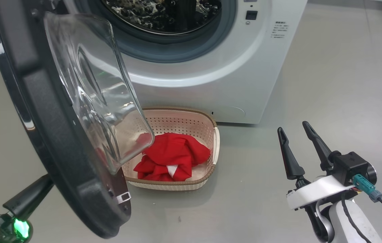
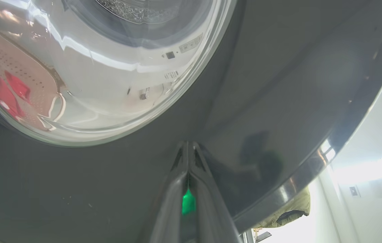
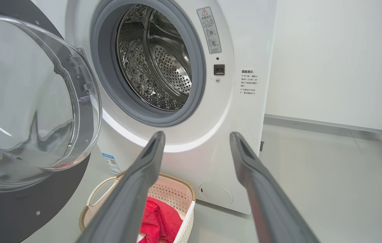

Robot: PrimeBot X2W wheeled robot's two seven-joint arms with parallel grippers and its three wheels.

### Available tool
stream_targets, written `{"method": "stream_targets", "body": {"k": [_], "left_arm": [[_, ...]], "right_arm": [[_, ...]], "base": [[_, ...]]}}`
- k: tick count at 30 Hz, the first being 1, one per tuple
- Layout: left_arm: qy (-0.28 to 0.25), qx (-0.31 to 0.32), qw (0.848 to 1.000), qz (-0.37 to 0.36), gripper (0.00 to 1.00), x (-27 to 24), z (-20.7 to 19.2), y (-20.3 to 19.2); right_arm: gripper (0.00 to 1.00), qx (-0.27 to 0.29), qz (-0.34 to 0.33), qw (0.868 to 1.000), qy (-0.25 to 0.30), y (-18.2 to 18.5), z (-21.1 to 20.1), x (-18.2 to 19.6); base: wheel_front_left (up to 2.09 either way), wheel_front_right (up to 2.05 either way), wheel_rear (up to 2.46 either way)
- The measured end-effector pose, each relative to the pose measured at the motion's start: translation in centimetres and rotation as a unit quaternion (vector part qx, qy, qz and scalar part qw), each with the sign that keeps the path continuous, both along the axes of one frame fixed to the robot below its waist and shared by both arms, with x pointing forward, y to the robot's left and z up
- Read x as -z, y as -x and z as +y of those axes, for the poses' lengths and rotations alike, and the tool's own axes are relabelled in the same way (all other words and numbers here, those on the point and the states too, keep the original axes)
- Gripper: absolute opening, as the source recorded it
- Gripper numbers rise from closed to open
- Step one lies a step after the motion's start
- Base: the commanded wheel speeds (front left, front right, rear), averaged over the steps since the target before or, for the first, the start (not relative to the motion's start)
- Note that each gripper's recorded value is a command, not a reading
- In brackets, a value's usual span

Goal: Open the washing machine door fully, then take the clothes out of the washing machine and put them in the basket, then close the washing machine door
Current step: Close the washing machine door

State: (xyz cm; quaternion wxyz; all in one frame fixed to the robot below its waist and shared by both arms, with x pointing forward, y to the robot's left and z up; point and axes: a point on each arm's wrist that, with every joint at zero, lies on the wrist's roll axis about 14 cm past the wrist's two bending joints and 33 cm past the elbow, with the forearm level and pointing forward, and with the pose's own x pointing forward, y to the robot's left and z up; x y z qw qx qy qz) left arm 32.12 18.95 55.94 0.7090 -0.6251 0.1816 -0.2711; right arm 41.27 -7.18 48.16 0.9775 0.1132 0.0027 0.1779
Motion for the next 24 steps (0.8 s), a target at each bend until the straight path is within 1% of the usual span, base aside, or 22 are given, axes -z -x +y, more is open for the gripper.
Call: {"method": "stream_targets", "body": {"k": [8,12,24], "left_arm": [[0.013,0.063,0.998,-0.006,0.00,-0.2,-3.2,-0.7],[0.029,0.093,0.995,-0.005,0.00,-0.1,-4.8,-1.1],[0.058,0.151,0.987,-0.012,0.00,-0.3,-8.4,-3.2]], "right_arm": [[1.00,0.029,0.005,1.000,0.002,0.4,-2.0,0.2],[1.00,0.043,0.007,0.999,0.002,0.5,-3.0,0.3],[1.00,0.071,0.011,0.997,0.006,0.7,-4.9,0.5]], "base": [[0.00,0.00,0.00],[0.00,0.00,0.00],[0.00,0.00,0.00]]}}
